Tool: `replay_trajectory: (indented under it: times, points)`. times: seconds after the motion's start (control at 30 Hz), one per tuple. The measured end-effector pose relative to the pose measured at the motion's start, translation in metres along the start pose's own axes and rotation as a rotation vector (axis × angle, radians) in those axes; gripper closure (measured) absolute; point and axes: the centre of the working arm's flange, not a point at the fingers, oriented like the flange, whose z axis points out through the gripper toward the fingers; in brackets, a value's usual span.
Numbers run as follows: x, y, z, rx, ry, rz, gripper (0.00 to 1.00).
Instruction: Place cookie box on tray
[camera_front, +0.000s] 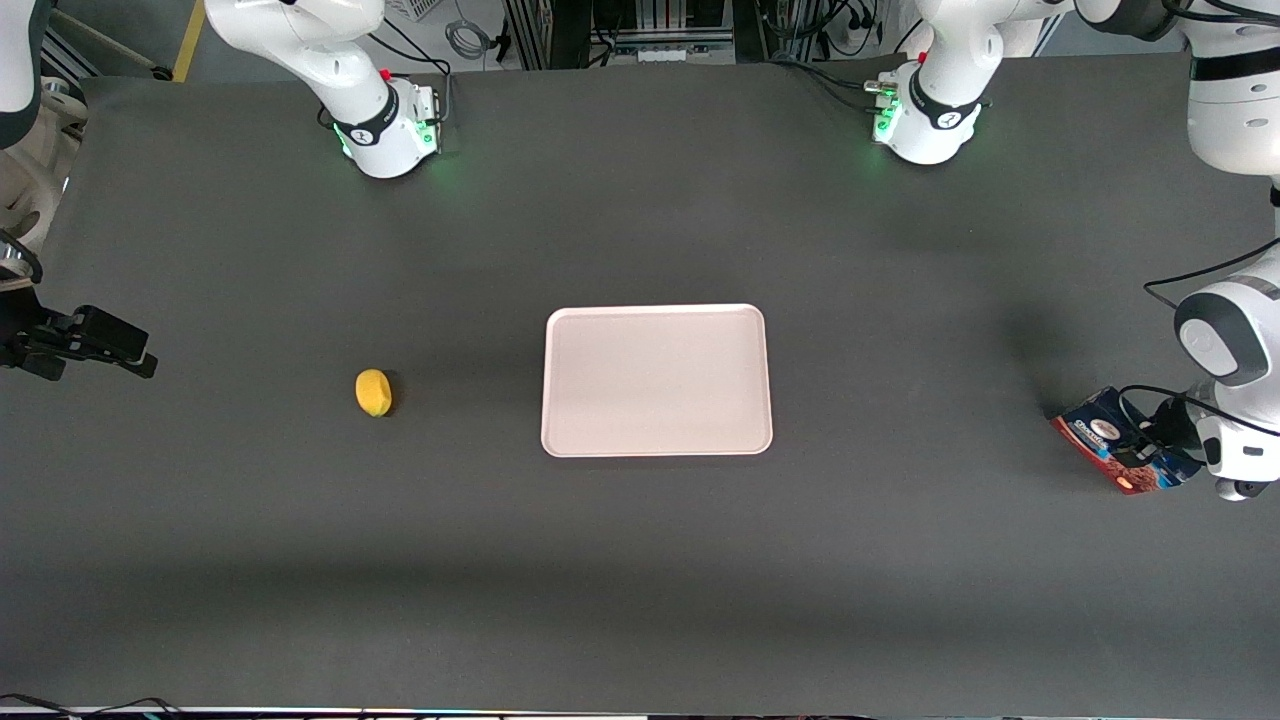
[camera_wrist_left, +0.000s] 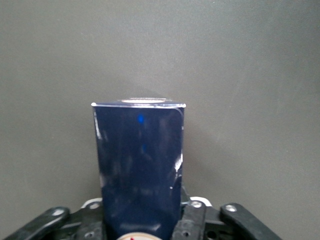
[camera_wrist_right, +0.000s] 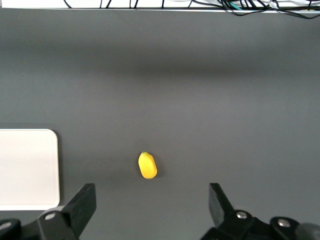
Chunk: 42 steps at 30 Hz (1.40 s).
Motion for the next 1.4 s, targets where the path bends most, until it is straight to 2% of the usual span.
replay_trajectory:
  times: [0.03, 0.1, 0.47, 0.7, 0.83, 1.07, 1.4]
  points:
    - [0.000, 0.000, -0.001, 0.000, 0.001, 0.000, 0.61]
    - [0.000, 0.000, -0.002, -0.002, 0.002, -0.001, 0.67]
    - [0.000, 0.002, -0.003, -0.005, 0.001, 0.001, 0.68]
    - [0.001, 0.017, -0.020, -0.013, -0.041, 0.021, 0.72]
    - [0.001, 0.037, -0.046, -0.034, -0.055, 0.052, 0.72]
    - [-0.015, 0.077, -0.097, -0.085, -0.056, 0.151, 0.72]
    - [-0.085, 0.161, -0.168, -0.159, -0.092, 0.380, 0.72]
